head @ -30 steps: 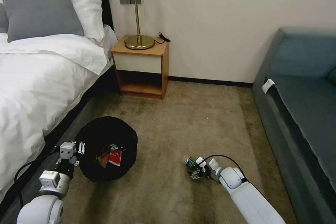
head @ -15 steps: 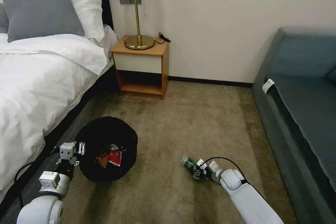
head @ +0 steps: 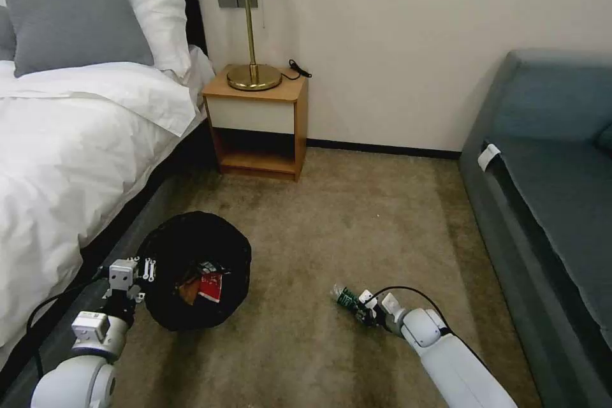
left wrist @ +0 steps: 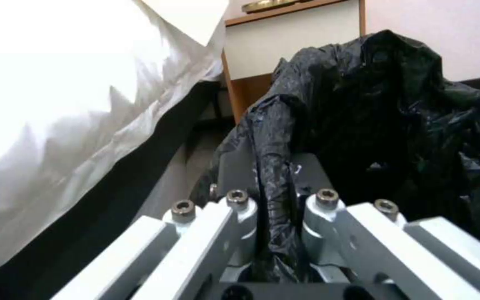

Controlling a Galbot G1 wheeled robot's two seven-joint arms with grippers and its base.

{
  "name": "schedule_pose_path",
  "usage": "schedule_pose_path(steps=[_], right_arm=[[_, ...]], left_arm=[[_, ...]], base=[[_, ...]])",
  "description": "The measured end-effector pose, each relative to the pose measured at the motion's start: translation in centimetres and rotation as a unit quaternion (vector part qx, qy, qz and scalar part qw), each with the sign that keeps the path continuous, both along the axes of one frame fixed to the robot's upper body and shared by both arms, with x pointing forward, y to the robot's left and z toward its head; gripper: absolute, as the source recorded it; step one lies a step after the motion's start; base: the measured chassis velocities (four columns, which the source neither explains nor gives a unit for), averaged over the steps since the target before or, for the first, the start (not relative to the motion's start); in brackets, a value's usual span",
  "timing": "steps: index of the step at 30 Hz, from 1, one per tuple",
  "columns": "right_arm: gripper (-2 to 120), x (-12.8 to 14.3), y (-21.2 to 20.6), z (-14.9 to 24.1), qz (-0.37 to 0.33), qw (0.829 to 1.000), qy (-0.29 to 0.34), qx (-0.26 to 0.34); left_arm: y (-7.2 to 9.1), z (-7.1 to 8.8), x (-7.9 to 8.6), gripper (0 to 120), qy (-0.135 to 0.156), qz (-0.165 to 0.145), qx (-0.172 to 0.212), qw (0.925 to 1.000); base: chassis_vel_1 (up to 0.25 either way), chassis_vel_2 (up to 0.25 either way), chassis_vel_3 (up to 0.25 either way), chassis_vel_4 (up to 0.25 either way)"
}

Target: Pick up the trash bin, then pick up the garbage on the floor and place it into the trash bin.

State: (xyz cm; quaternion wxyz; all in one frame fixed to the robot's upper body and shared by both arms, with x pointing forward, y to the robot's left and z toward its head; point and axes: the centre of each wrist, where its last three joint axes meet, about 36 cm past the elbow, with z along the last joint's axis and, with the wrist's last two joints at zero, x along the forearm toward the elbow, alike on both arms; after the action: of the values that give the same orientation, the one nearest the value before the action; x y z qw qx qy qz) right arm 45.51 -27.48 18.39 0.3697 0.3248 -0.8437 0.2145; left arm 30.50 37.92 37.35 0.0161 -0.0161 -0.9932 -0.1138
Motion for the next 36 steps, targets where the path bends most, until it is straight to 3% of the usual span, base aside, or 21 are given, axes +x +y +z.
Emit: schedule_pose_path(steps=[18, 26, 36], right_arm=[[25, 0.9, -0.1, 1.3, -0.012, 1.000, -0.015, 0.012], [25, 3.0, 0.5, 4.7, -0.038, 0.996, -0.057, 0.058], [25, 5.2, 3.5, 10.3, -0.066, 0.979, -0.132, 0.139]], left_arm=[[-0.1, 0.2, -0.2, 5, -0.002, -0.005, 0.000, 1.0000], [-0.2, 0.3, -0.3, 5, -0.004, -0.007, 0.000, 1.0000], [-0.4, 0.3, -0.5, 5, -0.006, -0.009, -0.001, 0.9999]], base=[[0.000, 0.000, 0.000, 0.000], [0.000, 0.000, 0.000, 0.000], [0.000, 0.000, 0.000, 0.000]])
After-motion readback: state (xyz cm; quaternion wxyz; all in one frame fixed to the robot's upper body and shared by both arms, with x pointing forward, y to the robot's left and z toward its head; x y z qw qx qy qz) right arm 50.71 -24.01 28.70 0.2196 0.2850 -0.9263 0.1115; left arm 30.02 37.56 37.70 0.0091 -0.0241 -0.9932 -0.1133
